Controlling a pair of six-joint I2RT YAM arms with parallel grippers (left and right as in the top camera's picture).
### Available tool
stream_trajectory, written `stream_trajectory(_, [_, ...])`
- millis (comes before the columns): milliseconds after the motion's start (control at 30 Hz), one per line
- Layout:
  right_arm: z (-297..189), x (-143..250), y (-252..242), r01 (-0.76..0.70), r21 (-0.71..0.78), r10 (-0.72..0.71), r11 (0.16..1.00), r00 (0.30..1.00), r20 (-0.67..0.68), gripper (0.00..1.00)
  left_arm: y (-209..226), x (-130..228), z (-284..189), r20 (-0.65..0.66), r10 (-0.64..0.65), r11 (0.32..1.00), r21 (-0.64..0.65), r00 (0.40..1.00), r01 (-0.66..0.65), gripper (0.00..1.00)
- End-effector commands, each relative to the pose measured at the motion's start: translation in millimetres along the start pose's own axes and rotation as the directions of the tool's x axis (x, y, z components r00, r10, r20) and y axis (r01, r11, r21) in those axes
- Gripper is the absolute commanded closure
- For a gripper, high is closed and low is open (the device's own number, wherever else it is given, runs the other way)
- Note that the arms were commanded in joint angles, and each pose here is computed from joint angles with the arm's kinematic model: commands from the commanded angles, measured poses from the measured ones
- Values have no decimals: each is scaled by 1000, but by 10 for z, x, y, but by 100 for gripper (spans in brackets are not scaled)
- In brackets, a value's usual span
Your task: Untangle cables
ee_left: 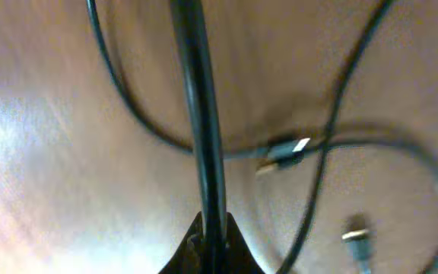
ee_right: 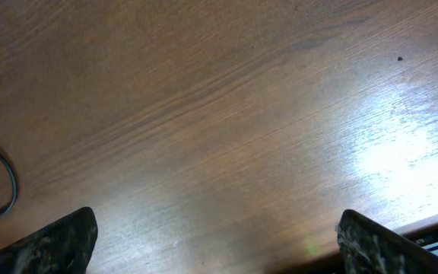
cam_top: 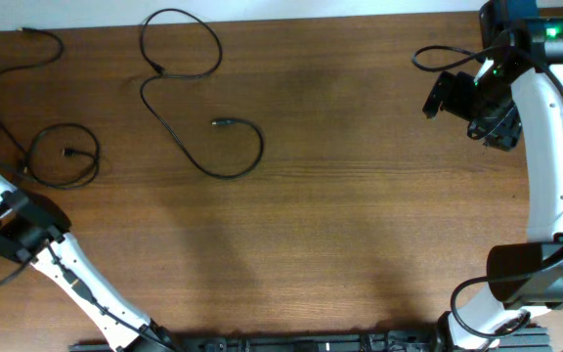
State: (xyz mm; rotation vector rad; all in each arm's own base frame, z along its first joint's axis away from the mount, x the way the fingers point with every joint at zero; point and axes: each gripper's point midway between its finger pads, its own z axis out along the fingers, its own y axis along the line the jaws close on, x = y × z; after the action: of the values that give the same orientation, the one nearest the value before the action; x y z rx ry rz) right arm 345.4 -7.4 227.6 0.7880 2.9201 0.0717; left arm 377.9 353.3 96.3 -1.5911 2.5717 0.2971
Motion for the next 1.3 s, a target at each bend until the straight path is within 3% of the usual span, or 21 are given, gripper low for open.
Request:
stream_trajectory(0, [-53,-10,-12,-3,-4,4,1000,1000,18,2,470,102,-58,-23,-86,981,-176,996,80,100])
stream_trajectory(133, [-53,-10,-12,-3,-4,3,1000,1000,18,2,789,297,16,-131,-176,972,-182,976,151,100])
stream_trajectory(267, [-53,-9,-12,-3,-4,4,1000,1000,18,2,1128,678,351,-267,-304,927,-303,915,220,100])
stream_trajectory(333, [-53,-9,-12,-3,-4,3,1000,1000,18,1,1271,745,440,-268,-301,908,-373,915,189,100])
stream_trajectory(400, [-53,-10,-12,-3,-4,3,1000,1000,18,2,1117,717,503,-299,-244,946,-281,923,160,100])
stream_trajectory(433, [-53,-10,-12,-3,-4,3,1000,1000,18,1,943,679,541,-320,-184,976,-171,929,134,100])
stream_trajectory(500, [-53,-9,-13,-3,-4,4,1000,1000,18,2,720,604,579,-320,-61,998,-22,945,57,82])
stream_trajectory(633, [-53,-10,-12,-3,-4,3,1000,1000,18,2,690,384,425,-237,-68,997,4,969,71,62])
stream_trajectory(667, [-53,-9,-12,-3,-4,3,1000,1000,18,2,673,288,324,-198,-71,997,18,978,76,44])
stream_trajectory(700, [-53,-10,-12,-3,-4,3,1000,1000,18,2,648,200,217,-160,-72,996,33,984,78,38])
stream_trajectory(800, [-53,-10,-12,-3,-4,3,1000,1000,18,2,574,63,60,-97,-68,995,59,993,74,37])
stream_trajectory(833, [-53,-9,-12,-3,-4,3,1000,1000,18,2,373,51,53,-87,-12,991,132,996,24,46])
stream_trajectory(900, [-53,-9,-12,-3,-4,3,1000,1000,18,2,28,96,40,-66,139,958,263,988,-117,46])
stream_trajectory(1033, [-53,-10,-12,-3,-4,4,1000,1000,18,2,-184,214,157,-62,228,948,242,972,-207,45])
stream_trajectory(1267, [-53,-9,-12,-3,-4,3,1000,1000,18,2,-36,313,579,-102,232,966,136,967,-218,49])
